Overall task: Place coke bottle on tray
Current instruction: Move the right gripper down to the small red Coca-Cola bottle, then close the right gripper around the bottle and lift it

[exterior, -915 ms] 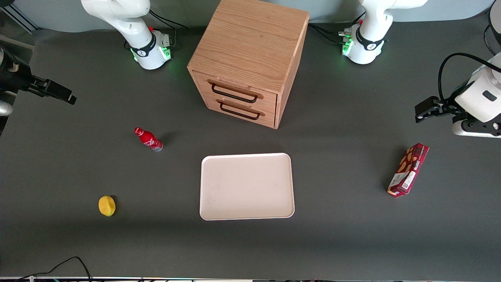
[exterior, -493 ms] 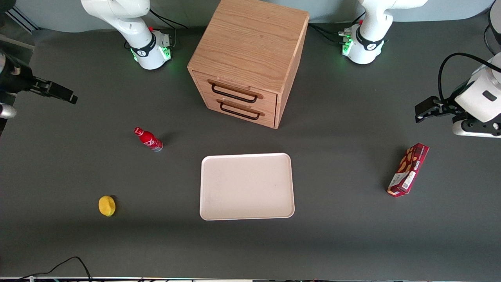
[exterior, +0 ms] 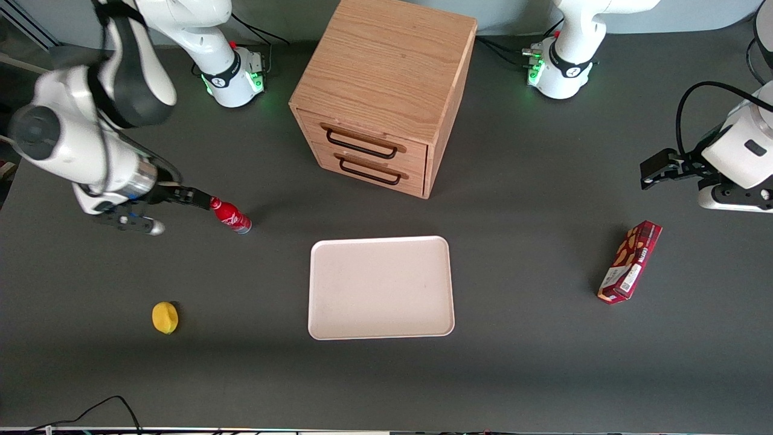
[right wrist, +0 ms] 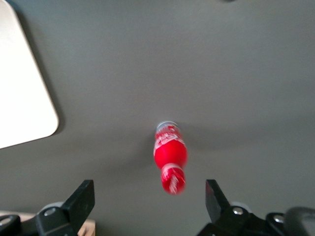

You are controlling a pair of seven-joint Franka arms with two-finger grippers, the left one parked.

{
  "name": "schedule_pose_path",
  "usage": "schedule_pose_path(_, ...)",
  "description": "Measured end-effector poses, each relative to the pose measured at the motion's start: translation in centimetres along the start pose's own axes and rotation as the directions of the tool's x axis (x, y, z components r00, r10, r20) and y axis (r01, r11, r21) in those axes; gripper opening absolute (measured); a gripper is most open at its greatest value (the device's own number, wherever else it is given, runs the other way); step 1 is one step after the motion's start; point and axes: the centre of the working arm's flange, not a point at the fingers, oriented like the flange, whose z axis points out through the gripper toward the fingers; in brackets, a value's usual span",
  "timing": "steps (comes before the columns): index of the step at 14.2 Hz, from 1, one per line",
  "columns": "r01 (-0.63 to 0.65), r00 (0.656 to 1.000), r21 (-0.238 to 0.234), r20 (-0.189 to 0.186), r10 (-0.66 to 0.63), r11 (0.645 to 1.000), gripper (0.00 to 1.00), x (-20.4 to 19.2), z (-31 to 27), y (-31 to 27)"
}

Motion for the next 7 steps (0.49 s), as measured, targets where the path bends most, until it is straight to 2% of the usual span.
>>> schedule_pose_path(2,-0.003,1.000,0.008,-0.021,0.003,1.000,1.00,-0.9,3.8,0.4)
schedule_pose_path(6,-0.009,0.999,0.010,-0.042,0.009,1.000,1.00,-1.8,6.7,1.4)
schedule_pose_path(7,-0.009,0.999,0.010,-0.041,0.009,1.000,0.93,-2.0,7.0,1.5)
